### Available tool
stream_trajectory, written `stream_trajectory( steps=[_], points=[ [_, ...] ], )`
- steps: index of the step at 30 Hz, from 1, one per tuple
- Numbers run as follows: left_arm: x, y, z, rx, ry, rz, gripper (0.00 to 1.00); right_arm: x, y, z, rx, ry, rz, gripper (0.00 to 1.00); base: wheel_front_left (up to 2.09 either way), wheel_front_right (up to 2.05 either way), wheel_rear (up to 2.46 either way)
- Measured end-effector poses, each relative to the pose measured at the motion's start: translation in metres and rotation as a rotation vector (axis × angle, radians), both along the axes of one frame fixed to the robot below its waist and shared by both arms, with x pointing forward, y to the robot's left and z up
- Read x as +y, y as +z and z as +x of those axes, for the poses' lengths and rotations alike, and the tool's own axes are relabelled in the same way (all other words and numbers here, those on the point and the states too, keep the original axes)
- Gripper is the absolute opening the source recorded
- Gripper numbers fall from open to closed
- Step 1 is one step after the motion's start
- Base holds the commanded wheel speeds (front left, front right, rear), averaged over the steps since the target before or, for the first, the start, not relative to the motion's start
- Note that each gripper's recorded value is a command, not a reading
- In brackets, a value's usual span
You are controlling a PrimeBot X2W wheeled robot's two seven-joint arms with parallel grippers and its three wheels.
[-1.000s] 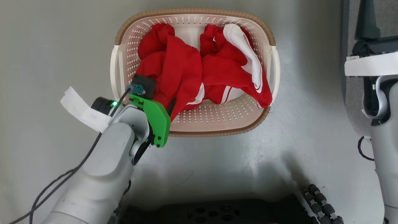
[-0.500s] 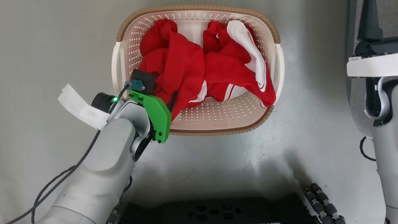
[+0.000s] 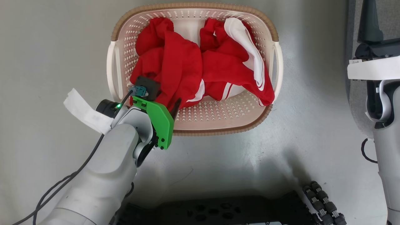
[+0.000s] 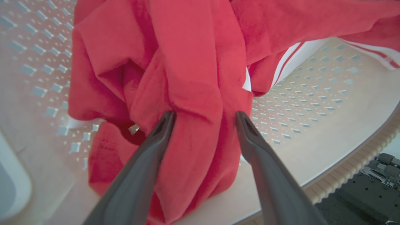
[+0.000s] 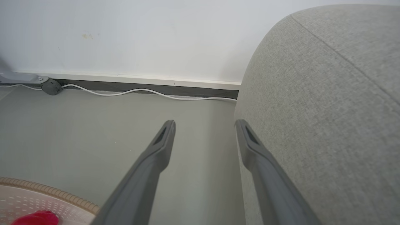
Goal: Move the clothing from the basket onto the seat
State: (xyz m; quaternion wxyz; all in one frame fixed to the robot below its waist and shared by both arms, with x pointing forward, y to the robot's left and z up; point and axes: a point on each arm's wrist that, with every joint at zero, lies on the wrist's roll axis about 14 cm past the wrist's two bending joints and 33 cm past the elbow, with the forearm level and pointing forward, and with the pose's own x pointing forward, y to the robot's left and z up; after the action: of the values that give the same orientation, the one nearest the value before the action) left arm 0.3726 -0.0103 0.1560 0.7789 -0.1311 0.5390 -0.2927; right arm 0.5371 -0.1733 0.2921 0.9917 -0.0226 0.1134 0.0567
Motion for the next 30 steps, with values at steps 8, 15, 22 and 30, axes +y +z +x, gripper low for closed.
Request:
stream_trajectory(
  steps=[8,15,22,30],
  points=[
    [0.000,-0.002,0.011,-0.034,0.004,-0.001,0.73,-0.002,0.000,0.000,-0.002,-0.003,-0.002,1.00,0.00,0.00,0.00],
    [0.000,-0.001,0.009,-0.055,-0.008,0.003,0.00,-0.003,0.004,0.000,-0.009,-0.013,-0.001,1.00,0.00,0.00,0.00],
    [0.003,0.019,0.030,-0.123,0.095,-0.038,0.00,-0.009,0.022,0.001,-0.037,-0.029,-0.008,1.00,0.00,0.00,0.00],
    [0.025,0.063,0.079,-0.302,0.285,-0.074,0.00,-0.005,0.057,0.007,-0.106,-0.041,0.015,1.00,0.00,0.00,0.00]
  ],
)
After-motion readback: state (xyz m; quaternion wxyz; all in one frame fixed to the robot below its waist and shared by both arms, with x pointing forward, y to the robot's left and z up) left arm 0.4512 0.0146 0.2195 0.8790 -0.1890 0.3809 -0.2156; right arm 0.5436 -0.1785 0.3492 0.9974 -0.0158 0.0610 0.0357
